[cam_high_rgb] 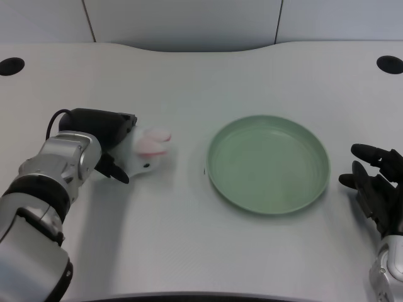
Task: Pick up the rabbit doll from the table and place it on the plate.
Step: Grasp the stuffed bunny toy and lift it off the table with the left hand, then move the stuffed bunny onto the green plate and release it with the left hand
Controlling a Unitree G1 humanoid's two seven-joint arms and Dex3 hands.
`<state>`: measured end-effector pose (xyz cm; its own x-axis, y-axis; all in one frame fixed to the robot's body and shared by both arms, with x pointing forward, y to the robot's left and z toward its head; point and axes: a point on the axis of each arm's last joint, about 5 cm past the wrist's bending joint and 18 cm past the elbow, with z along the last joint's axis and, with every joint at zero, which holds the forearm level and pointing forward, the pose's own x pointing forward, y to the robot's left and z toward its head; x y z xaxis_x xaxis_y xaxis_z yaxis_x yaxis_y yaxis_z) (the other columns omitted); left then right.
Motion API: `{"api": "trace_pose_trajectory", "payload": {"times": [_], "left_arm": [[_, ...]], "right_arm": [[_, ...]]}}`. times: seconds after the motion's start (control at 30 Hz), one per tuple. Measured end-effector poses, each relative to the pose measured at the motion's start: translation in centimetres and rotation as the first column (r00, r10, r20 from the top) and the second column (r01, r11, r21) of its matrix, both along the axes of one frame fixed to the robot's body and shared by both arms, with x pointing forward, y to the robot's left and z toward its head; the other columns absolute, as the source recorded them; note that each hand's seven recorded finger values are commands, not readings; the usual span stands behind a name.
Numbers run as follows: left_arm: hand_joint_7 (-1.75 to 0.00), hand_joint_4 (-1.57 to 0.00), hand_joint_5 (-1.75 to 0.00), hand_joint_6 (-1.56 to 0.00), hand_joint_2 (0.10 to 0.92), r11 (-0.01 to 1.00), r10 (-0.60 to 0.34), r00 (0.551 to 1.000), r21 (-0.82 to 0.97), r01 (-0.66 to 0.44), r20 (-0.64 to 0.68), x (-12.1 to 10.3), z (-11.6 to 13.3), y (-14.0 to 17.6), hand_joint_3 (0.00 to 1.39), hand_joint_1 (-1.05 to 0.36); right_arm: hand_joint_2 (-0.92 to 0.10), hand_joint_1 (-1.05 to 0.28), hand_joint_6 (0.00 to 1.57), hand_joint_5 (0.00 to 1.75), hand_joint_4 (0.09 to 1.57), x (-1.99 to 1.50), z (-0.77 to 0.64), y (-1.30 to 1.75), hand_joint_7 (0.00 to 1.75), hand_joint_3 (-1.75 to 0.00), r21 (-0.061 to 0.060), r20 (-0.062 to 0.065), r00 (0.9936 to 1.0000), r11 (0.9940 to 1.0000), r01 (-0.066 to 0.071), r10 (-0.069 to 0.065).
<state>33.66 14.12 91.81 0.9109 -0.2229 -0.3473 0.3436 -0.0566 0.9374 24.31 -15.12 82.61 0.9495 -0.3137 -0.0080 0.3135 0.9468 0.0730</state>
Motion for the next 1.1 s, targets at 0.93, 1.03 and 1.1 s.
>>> {"api": "trace_pose_trajectory", "payload": {"times": [0.93,1.03,1.1], "left_arm": [[-0.77,-0.68,-1.21,-0.77,0.855,0.965,0.129,0.991,-0.236,-0.116,0.04,0.0,0.0,0.7,0.1,-0.27],[-1.3,-0.66,-1.59,-0.64,0.819,0.947,0.124,0.989,-0.307,-0.096,0.074,0.4,1.1,0.5,0.16,-0.25],[-1.39,-0.66,-1.56,-0.64,0.787,0.941,0.114,0.987,-0.33,-0.073,0.109,1.0,2.3,0.1,0.19,-0.25]], "right_arm": [[-0.92,-0.2,0.75,0.88,0.79,-0.11,-0.08,-0.16,0.7,-0.23,-0.009,0.0,0.99998,0.99994,-0.006,0.006],[-0.92,-0.17,0.74,0.88,0.77,-0.1,-0.07,-0.13,0.7,-0.26,-0.022,-0.001,0.99999,0.99976,0.004,-0.004],[-0.92,-0.17,0.74,0.87,0.75,-0.07,-0.06,-0.11,0.7,-0.26,-0.023,-0.002,0.99997,0.99972,0.007,-0.007]]}}
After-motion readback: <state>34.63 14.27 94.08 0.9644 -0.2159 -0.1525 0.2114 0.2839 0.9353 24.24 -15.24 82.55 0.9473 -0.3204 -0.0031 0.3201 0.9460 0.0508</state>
